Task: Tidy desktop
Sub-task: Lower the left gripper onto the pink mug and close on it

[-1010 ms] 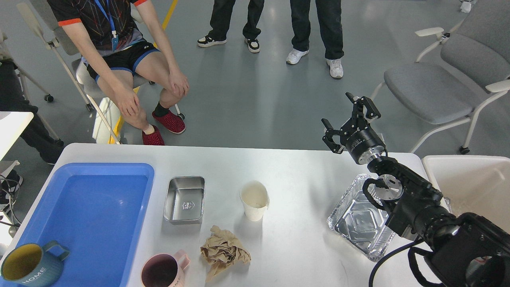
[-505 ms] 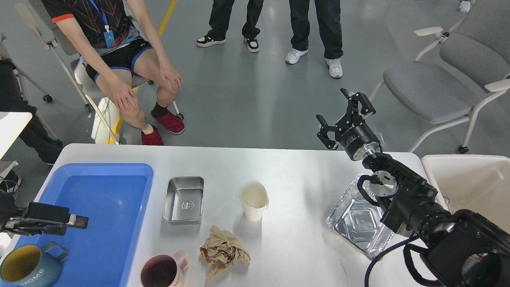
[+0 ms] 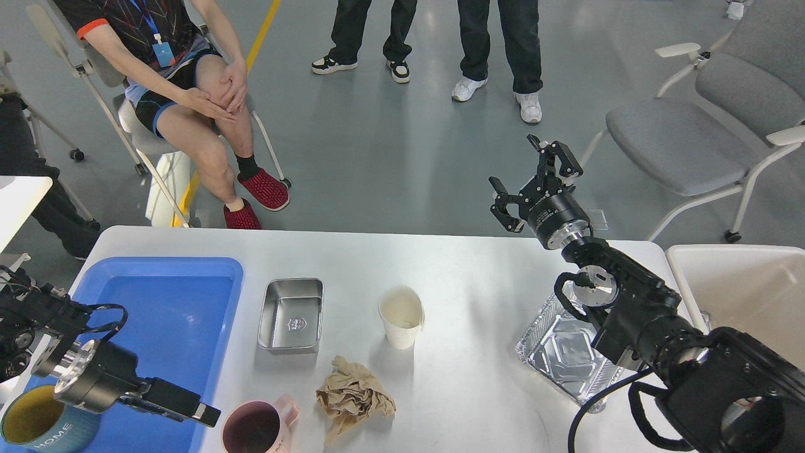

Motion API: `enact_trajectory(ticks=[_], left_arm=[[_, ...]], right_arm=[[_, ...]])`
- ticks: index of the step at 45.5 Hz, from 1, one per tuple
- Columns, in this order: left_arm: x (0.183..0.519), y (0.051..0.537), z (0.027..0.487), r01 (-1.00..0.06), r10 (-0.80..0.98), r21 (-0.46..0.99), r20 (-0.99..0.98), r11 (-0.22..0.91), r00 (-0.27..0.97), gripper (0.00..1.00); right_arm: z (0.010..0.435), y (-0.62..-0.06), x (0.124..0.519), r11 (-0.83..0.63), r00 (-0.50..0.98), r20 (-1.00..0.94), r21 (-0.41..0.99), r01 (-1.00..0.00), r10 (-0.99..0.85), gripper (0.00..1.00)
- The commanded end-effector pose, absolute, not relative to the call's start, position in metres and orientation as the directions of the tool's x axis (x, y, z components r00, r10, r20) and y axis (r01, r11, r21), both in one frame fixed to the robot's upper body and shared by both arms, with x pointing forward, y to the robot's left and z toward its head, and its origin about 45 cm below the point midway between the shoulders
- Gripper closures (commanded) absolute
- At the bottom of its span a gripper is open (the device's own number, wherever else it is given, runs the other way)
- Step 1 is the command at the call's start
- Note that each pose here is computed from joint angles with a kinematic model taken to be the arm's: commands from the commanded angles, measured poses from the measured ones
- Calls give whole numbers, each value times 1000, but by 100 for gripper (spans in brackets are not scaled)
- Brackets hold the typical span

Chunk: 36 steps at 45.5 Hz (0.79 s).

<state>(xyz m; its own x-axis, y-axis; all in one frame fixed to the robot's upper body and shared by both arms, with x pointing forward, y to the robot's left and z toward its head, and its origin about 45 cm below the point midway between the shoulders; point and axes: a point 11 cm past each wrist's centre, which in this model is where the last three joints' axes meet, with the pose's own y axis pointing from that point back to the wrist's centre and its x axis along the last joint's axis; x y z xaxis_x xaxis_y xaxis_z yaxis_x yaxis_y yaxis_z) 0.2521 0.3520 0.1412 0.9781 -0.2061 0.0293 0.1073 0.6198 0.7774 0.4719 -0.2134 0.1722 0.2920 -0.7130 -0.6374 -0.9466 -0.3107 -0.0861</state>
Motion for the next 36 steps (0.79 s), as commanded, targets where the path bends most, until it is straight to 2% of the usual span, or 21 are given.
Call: enact_trajectory(ticks=[1,12,26,36], left_arm=[[258,356,137,87,-195,792,41,604,980,3],[271,339,122,48,-217,783,112,621,970,3],[254,334,104,88,-216,770,66,632,974,3],[257,317,99,83,-238,751,100,655,966,4]], right_arm=[[173,-213,472,-312,294,-637,-88,-946,-712,0],[173,-212,472,-313,295,-638,-88,-946,-711,0],[175,-205,473,-321,303,-641,-93,-943,-705,0],[177,-203,474,-325,309,-640,-97,-941,-703,0]])
